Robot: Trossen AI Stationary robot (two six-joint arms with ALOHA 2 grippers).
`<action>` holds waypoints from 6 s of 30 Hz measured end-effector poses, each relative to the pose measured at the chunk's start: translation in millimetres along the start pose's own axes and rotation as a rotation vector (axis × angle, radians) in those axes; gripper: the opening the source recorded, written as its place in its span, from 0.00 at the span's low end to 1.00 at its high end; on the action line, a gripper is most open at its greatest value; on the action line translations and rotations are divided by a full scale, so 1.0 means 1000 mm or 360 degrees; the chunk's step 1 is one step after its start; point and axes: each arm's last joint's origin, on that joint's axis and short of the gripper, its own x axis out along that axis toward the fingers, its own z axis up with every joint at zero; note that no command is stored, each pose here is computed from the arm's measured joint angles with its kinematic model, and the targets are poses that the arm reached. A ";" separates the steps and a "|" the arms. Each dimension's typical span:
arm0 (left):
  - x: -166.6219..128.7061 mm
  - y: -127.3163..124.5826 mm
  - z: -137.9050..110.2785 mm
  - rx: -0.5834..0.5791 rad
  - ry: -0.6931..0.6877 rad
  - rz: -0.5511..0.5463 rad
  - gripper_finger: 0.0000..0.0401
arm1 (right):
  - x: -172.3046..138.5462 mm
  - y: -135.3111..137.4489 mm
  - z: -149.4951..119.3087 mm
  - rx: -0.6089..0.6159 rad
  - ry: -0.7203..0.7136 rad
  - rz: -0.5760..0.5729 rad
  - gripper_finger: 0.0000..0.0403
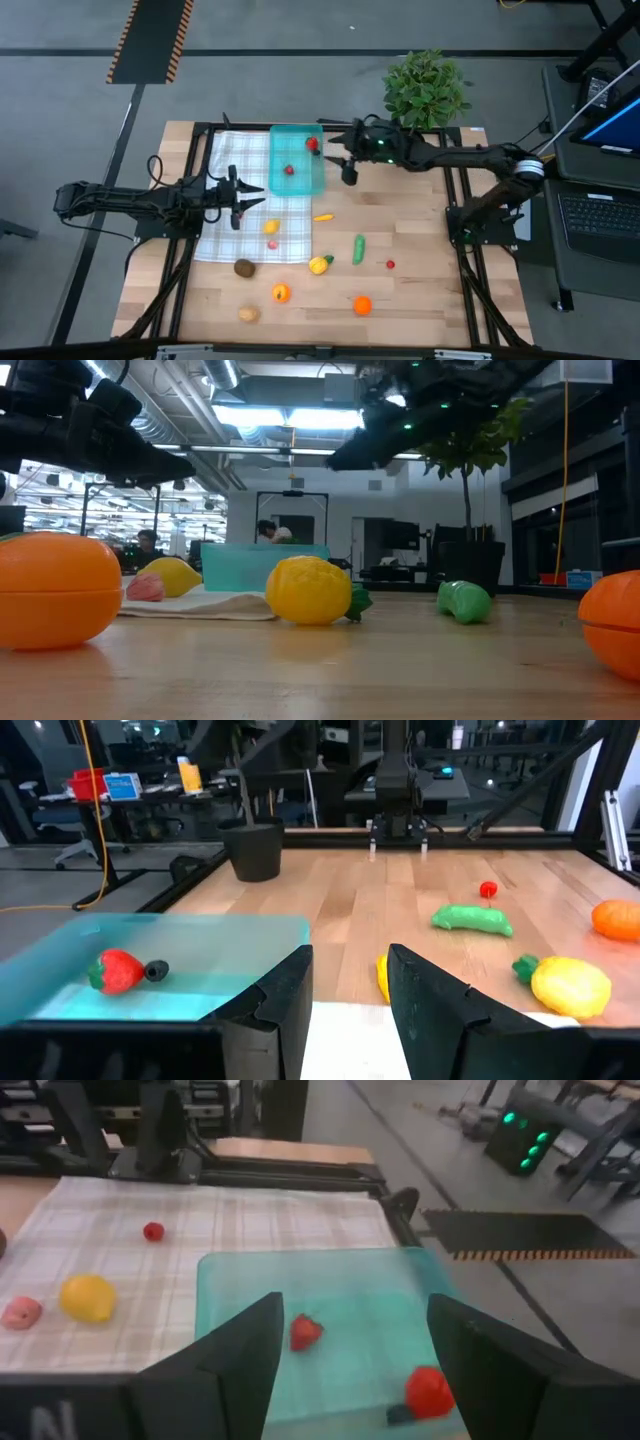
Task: Pick and placing Produce into tupperware
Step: Put the yellow lemon into the blue bin
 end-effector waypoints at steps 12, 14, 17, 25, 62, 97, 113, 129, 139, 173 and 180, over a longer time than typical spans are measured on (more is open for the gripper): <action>0.000 0.000 0.003 -0.0024 -0.0022 -0.0006 0.31 | -0.059 0.022 -0.066 0.0070 -0.0288 -0.0054 0.62; 0.000 0.000 0.003 -0.0055 -0.0022 -0.0008 0.31 | -0.071 0.025 -0.071 0.0062 -0.0346 -0.0065 0.62; 0.000 -0.001 0.005 -0.0058 -0.0006 -0.0021 0.31 | -0.085 0.028 -0.078 0.0060 -0.0394 -0.0074 0.62; -0.004 -0.005 0.044 -0.0094 0.0290 -0.0082 0.31 | -0.099 0.032 -0.089 0.0098 -0.0385 -0.0068 0.62; 0.005 -0.049 0.031 -0.0328 0.0971 -0.0046 0.12 | -0.099 0.041 -0.091 0.0032 -0.0401 0.0322 0.62; 0.031 -0.048 0.034 -0.0426 0.0964 0.0160 0.58 | -0.099 0.041 -0.091 0.0033 -0.0401 0.0321 0.62; 0.092 -0.074 0.046 -0.0381 0.1566 0.0457 0.57 | -0.098 0.041 -0.094 0.0066 -0.0353 0.0333 0.62; 0.110 -0.085 0.026 -0.0544 0.1761 0.0506 0.57 | -0.097 0.042 -0.097 0.0083 -0.0303 0.0343 0.62; 0.110 -0.084 0.026 -0.0518 0.1732 0.0541 0.57 | -0.097 0.042 -0.097 0.0086 -0.0303 0.0343 0.62; 0.122 -0.074 0.006 -0.0356 0.1876 0.0548 0.57 | -0.097 0.042 -0.097 0.0099 -0.0303 0.0344 0.62; 0.122 -0.074 0.003 -0.0314 0.1909 0.0529 0.57 | -0.097 0.042 -0.097 0.0121 -0.0301 0.0347 0.62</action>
